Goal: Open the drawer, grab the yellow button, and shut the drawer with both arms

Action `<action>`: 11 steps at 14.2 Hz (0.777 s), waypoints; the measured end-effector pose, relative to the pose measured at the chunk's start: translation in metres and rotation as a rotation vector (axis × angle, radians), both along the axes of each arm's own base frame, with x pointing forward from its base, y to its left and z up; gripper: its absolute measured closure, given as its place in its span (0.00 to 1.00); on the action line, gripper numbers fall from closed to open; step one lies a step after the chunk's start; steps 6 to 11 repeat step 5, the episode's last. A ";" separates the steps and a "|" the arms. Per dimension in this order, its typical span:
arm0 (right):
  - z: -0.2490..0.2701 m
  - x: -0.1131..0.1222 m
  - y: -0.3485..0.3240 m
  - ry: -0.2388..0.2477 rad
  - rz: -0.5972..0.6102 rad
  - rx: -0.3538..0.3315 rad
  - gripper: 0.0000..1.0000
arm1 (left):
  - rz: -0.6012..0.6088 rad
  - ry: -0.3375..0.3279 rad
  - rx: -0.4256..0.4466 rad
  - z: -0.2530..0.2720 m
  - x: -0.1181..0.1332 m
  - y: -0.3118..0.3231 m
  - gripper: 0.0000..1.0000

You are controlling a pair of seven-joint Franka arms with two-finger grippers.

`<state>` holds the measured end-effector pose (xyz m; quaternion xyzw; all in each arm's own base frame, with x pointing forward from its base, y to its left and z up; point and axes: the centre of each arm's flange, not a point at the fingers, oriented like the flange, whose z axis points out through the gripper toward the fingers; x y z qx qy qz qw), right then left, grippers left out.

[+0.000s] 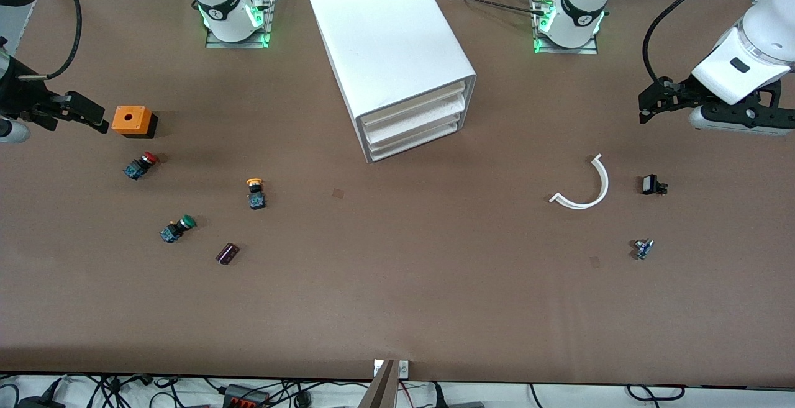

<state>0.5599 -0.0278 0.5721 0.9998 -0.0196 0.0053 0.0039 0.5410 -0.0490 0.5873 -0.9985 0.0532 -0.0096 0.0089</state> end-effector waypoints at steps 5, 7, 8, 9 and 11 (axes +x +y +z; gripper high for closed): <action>0.001 0.000 0.000 -0.002 0.000 0.000 0.00 | -0.003 -0.001 0.000 0.000 0.000 -0.001 0.00; 0.001 0.000 0.000 -0.002 0.000 0.000 0.00 | -0.003 -0.001 0.000 0.000 0.000 -0.001 0.00; 0.001 0.000 0.000 -0.002 0.000 0.000 0.00 | -0.003 -0.001 0.000 0.000 0.000 -0.001 0.00; 0.001 0.000 0.000 -0.002 0.000 0.000 0.00 | -0.003 -0.001 0.000 0.000 0.000 -0.001 0.00; 0.001 0.000 0.000 -0.002 0.000 0.000 0.00 | -0.003 -0.001 0.000 0.000 0.000 -0.001 0.00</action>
